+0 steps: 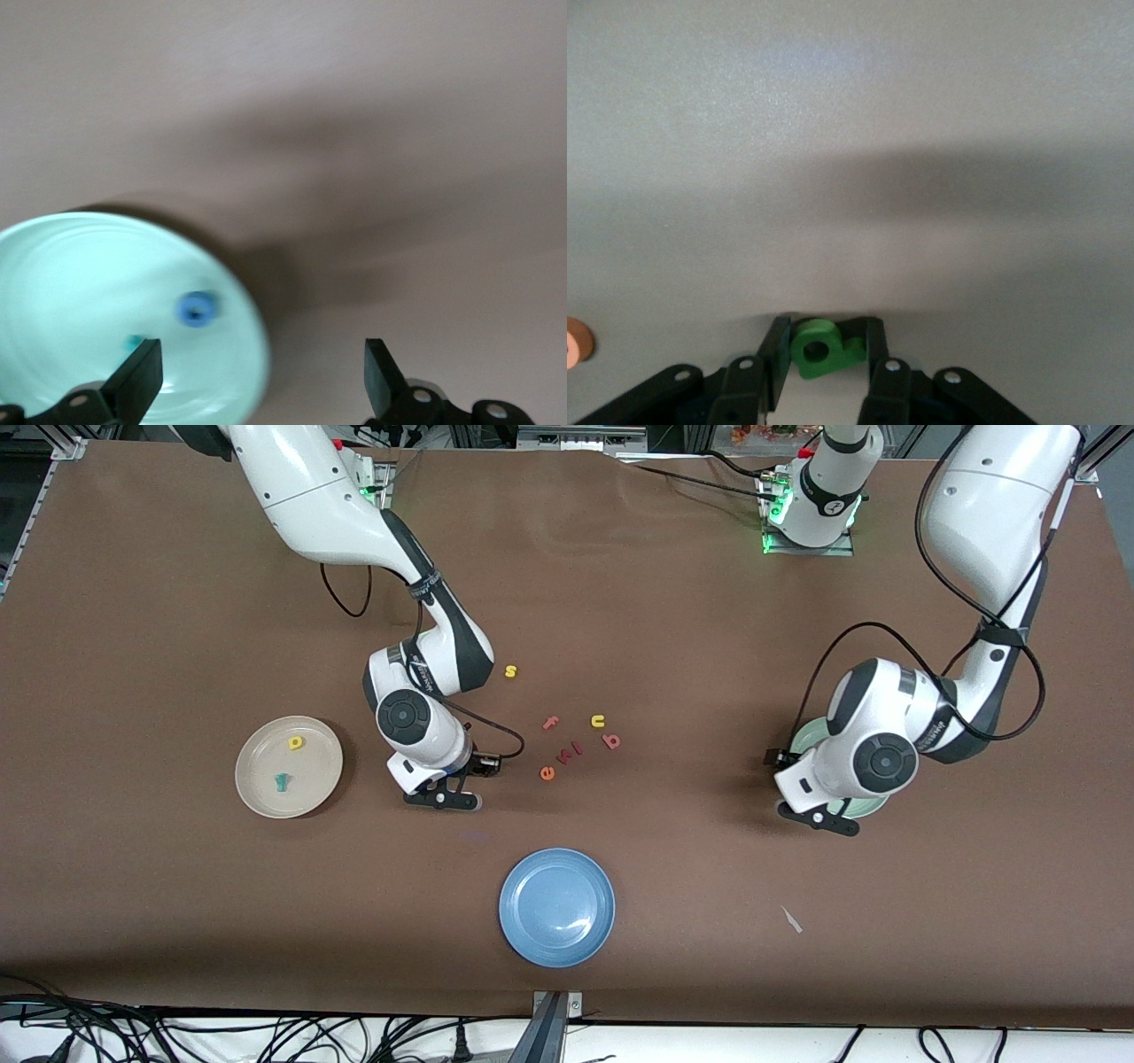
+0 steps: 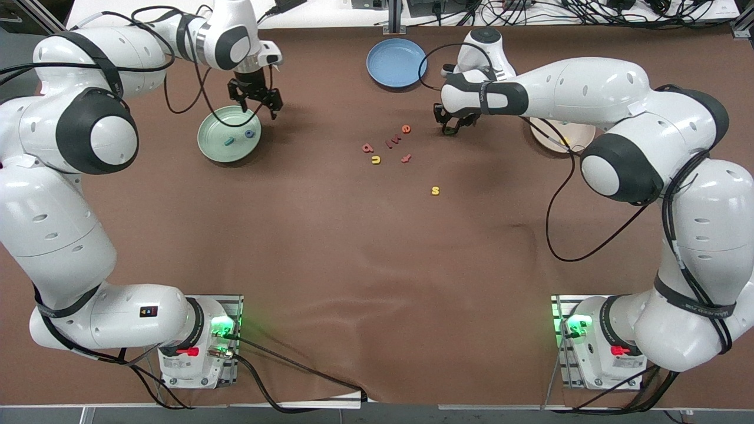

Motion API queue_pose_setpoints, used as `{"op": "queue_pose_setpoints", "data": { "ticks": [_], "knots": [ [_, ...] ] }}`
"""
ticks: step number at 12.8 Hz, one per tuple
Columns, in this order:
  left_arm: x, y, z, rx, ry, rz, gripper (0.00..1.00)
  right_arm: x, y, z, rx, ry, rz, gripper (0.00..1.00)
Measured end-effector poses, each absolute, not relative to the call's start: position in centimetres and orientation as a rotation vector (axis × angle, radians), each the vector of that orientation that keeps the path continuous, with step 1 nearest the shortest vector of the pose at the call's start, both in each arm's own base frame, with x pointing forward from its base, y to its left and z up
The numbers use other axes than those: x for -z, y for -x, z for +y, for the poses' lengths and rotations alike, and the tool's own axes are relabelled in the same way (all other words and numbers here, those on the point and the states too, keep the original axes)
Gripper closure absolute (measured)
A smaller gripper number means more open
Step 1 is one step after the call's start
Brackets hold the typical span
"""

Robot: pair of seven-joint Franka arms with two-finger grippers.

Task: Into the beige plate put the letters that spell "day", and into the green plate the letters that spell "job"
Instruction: 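Drop the green letter on the beige plate with the right gripper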

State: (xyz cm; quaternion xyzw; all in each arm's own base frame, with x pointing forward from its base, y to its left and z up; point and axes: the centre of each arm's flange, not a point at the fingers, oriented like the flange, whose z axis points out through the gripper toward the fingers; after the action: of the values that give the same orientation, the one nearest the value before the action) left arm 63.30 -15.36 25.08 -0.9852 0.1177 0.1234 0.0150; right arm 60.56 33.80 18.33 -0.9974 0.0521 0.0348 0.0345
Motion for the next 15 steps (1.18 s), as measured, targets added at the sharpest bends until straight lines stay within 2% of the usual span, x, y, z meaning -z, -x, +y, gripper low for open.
{"op": "queue_pose_setpoints", "data": {
  "ticks": [4,7,11,15],
  "knots": [
    [-27.0,-61.7,-22.9,-0.362,3.126,0.162,0.0,-23.1,-64.0,30.4,-0.168,3.113,0.109,0.61],
    [-27.5,-60.6,-27.4,-0.375,3.143,-0.069,0.0,-25.2,-64.9,25.4,-0.25,3.155,0.032,0.61],
    [-25.7,-59.1,-33.3,-0.316,3.122,-0.501,0.0,-26.1,-64.4,19.1,-0.298,3.181,0.031,0.61],
    [-23.0,-54.9,-41.0,-0.307,3.052,-0.844,0.0,-26.5,-63.3,12.1,-0.356,3.189,-0.087,0.61]
  ]
}}
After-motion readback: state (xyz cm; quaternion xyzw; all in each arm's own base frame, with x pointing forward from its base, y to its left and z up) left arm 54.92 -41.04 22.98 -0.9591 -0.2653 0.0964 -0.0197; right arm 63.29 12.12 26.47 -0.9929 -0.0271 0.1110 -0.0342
